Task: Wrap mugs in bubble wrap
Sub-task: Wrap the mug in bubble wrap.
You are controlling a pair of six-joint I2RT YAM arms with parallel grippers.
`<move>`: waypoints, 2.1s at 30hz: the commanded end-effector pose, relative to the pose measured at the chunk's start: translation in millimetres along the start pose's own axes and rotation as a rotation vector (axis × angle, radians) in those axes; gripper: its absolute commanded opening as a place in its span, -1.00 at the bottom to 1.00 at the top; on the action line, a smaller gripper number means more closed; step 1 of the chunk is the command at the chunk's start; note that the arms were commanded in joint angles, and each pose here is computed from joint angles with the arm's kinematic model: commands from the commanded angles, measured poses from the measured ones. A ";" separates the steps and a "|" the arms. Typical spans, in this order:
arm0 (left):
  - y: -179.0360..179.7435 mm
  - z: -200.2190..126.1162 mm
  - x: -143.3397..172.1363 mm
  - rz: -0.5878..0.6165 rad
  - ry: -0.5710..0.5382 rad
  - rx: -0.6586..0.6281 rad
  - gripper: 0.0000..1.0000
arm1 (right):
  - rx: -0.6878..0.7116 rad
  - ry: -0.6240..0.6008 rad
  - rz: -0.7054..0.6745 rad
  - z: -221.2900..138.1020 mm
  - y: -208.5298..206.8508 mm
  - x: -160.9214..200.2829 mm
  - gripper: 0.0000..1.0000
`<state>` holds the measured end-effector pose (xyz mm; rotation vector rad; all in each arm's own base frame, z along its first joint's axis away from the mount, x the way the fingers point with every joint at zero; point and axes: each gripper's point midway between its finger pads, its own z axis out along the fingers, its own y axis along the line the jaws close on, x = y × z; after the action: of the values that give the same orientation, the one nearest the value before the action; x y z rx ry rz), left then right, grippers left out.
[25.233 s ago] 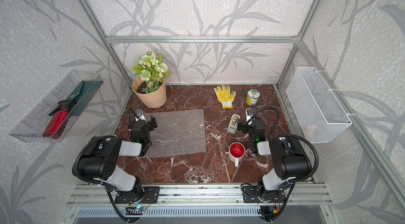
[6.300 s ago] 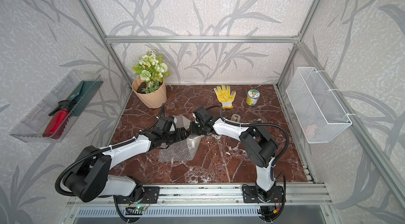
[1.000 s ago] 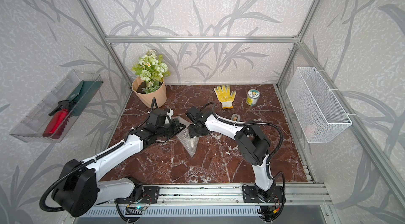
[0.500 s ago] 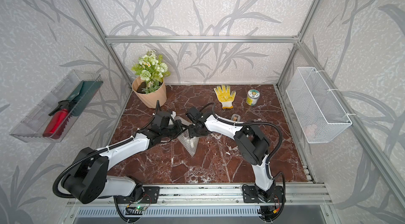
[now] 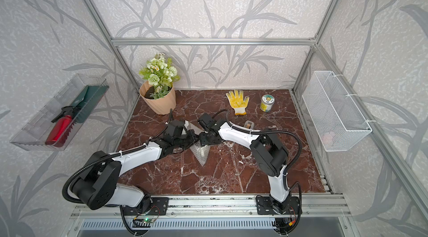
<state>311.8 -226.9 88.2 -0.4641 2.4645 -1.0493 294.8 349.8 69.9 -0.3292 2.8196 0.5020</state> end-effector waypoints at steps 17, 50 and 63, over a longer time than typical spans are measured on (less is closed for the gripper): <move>17.3 16.0 6.1 -0.008 0.040 -0.081 -1.00 | 0.000 -0.091 -0.023 -45.0 -6.0 -2.6 0.62; -8.4 -21.2 -39.7 0.053 -0.060 -0.111 -0.39 | 0.061 0.050 0.079 22.0 -35.4 23.9 0.66; 84.3 -97.4 -88.0 -0.081 -0.286 -0.284 0.13 | 0.054 0.053 0.074 20.6 -33.1 22.4 0.66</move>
<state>337.6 -97.4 134.0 -0.6871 2.3051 -0.6900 299.3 339.0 57.9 -0.2265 2.8103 0.5444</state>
